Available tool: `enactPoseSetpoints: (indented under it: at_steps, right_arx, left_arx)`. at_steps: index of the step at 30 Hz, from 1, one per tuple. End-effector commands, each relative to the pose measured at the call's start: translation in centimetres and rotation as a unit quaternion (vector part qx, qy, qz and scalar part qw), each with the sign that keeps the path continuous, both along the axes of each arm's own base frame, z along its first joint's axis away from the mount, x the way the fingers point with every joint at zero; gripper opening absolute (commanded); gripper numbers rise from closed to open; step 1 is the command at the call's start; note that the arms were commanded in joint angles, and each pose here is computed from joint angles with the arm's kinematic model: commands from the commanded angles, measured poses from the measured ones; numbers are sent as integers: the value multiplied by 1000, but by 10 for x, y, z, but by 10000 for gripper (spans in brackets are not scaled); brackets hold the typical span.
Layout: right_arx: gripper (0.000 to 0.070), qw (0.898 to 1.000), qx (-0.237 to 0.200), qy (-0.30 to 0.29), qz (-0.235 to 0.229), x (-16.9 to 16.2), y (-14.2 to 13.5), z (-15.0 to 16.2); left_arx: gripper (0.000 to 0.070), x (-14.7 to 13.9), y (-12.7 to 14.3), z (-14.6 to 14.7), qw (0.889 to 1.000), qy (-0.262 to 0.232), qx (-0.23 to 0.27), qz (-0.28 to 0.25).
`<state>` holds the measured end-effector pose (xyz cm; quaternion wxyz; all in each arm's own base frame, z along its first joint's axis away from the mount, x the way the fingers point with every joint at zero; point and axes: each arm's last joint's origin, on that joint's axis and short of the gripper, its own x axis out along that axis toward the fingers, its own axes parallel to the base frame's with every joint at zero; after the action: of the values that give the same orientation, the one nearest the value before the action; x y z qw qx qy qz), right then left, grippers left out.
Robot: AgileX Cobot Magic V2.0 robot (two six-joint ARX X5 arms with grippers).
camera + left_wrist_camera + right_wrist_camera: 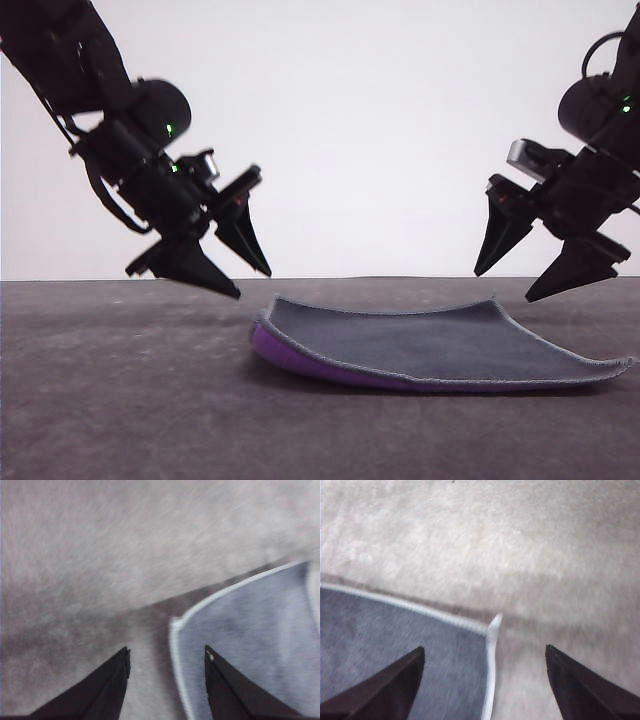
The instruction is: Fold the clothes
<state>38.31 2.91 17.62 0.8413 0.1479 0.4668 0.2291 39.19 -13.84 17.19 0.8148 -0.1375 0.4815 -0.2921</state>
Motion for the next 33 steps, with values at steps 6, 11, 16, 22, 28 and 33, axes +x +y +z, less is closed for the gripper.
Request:
enactPoseSetpoints:
  at_steps: [6,11,16,22,28,33]
  right_arx:
    - [486,1000,19,13,18,13,1,-21]
    - [486,998,41,22,32,14,3,-28]
    - [486,998,43,22,34,14,4,-29]
    - [484,996,63,24,49,13,7,-28]
    - [475,996,63,24,56,13,12,-28]
    - [367,996,63,23,56,13,12,-28]
  left_arx:
    - [285,8,-10,-17,1000,8,2,-13]
    - [285,8,-20,-15,1000,-9,-6,-23]
    - [284,7,-30,-12,999,-23,-19,-27]
    - [284,5,-35,-11,999,-27,-21,-34]
    - [284,6,-35,-11,999,-29,-21,-34]
    - [280,5,-36,-11,999,-28,-23,-36]
